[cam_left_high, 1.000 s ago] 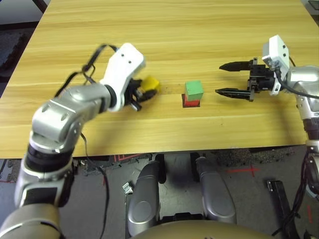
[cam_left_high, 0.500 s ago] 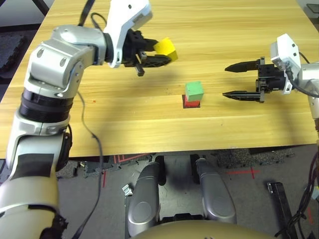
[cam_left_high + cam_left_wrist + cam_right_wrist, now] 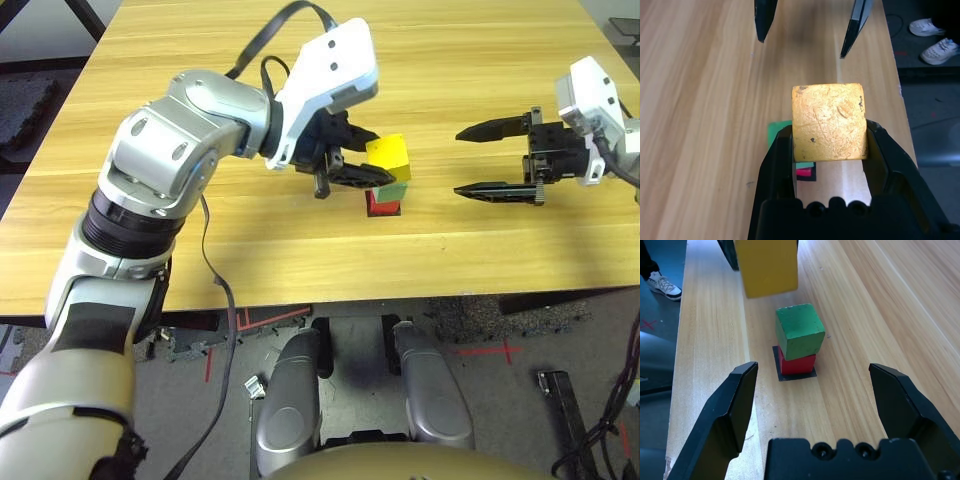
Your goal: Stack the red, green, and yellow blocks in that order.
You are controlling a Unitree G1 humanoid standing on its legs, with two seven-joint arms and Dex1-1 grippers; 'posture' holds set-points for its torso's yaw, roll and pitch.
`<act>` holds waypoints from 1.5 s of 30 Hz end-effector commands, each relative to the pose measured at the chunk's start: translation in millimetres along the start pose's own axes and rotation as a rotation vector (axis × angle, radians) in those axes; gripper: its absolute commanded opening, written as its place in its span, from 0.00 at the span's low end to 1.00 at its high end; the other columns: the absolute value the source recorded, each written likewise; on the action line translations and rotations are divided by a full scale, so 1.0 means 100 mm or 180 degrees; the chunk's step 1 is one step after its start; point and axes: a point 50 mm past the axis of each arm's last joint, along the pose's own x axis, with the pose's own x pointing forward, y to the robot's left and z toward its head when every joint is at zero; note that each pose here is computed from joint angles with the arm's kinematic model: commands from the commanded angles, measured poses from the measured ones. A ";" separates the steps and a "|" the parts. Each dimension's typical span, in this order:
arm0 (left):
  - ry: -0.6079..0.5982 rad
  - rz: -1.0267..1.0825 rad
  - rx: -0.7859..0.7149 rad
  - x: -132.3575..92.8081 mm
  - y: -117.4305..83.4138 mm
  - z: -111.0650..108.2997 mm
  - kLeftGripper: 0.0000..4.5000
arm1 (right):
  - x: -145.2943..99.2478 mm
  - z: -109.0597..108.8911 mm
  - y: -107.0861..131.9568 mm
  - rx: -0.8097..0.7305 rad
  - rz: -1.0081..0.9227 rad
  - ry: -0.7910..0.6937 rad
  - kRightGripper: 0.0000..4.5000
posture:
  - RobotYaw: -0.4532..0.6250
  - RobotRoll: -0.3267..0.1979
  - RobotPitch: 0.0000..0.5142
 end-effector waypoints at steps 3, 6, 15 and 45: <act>0.0095 0.0294 -0.0028 0.06 0.16 0.02 0.43 | -0.03 -0.01 0.03 -0.0006 -0.0050 -0.0006 1.00 | 0.67 0.86 0.49; 0.0150 0.0311 0.0018 0.07 0.19 0.02 0.43 | -0.02 -0.01 0.04 0.0001 -0.0055 -0.0023 1.00 | 0.66 0.87 0.50; 0.0282 0.0057 0.0083 0.09 0.07 0.02 0.43 | 0.00 -0.05 0.05 0.0027 -0.0093 -0.0051 1.00 | 0.66 0.87 0.50; 0.0385 0.0023 0.0111 0.25 0.09 -0.01 0.43 | 0.07 -0.04 0.08 0.0044 -0.0058 -0.0109 1.00 | 0.66 0.88 0.53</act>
